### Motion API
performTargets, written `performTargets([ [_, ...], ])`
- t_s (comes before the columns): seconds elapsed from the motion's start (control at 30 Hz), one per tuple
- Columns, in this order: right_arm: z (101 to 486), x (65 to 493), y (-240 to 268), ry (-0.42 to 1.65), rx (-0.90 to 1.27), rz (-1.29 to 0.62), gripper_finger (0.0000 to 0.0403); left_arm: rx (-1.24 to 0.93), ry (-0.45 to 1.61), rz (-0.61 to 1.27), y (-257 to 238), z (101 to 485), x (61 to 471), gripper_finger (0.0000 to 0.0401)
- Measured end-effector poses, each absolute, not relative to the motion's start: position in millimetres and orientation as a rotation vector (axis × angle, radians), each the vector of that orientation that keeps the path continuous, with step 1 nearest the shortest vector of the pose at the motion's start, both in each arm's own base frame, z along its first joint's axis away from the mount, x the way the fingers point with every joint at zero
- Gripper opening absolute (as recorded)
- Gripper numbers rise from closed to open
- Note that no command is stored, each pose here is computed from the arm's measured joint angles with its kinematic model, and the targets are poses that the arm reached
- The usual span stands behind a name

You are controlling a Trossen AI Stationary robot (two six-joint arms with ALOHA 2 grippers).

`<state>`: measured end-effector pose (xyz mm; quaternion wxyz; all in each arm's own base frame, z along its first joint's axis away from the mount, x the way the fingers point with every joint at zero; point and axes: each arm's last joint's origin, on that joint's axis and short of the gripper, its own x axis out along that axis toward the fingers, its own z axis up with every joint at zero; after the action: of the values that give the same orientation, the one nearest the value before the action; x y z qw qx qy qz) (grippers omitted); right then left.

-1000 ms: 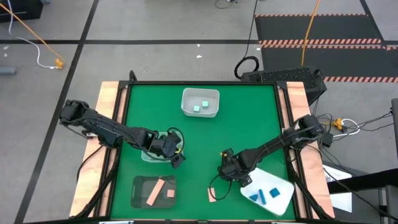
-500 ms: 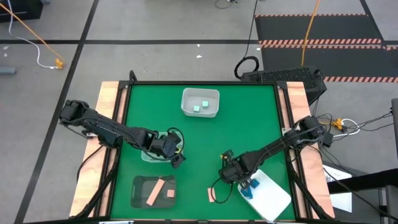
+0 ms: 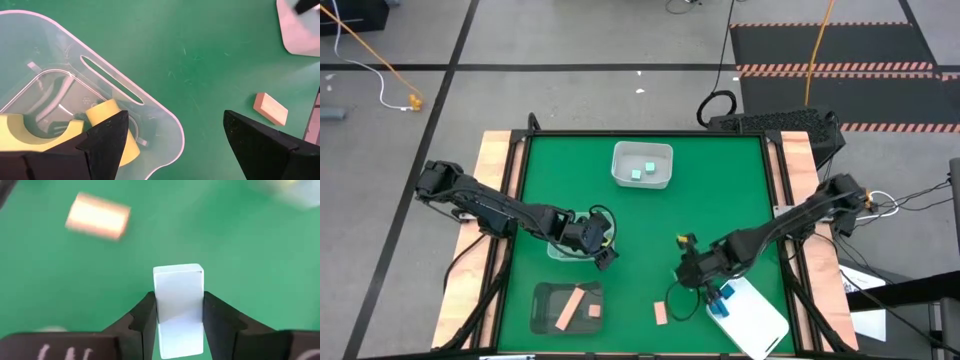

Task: Sort & place blocks by color
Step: Put the light blue rectangular block into the top white bin

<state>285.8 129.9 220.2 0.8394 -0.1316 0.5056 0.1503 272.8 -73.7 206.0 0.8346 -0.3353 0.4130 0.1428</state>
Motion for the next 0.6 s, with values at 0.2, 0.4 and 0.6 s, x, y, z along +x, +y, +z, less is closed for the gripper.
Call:
performTargets([
  [0.2, 260.6, 300.4, 106.1, 0.736, -0.175, 0.000, 0.0119, -0.688, 0.876, 0.291, -73.7, 206.0, 272.9, 0.0324],
  [0.4, 282.5, 321.4, 61.0, 0.485, 0.048, -0.311, 0.0116, -0.637, 0.875, 0.262, -73.9, 206.4, 273.3, 0.0324],
  [0.6, 287.3, 328.9, 10.4, 0.374, 0.267, -0.543, 0.0116, -0.594, 0.873, 0.254, -71.9, 206.5, 273.9, 0.0324],
])
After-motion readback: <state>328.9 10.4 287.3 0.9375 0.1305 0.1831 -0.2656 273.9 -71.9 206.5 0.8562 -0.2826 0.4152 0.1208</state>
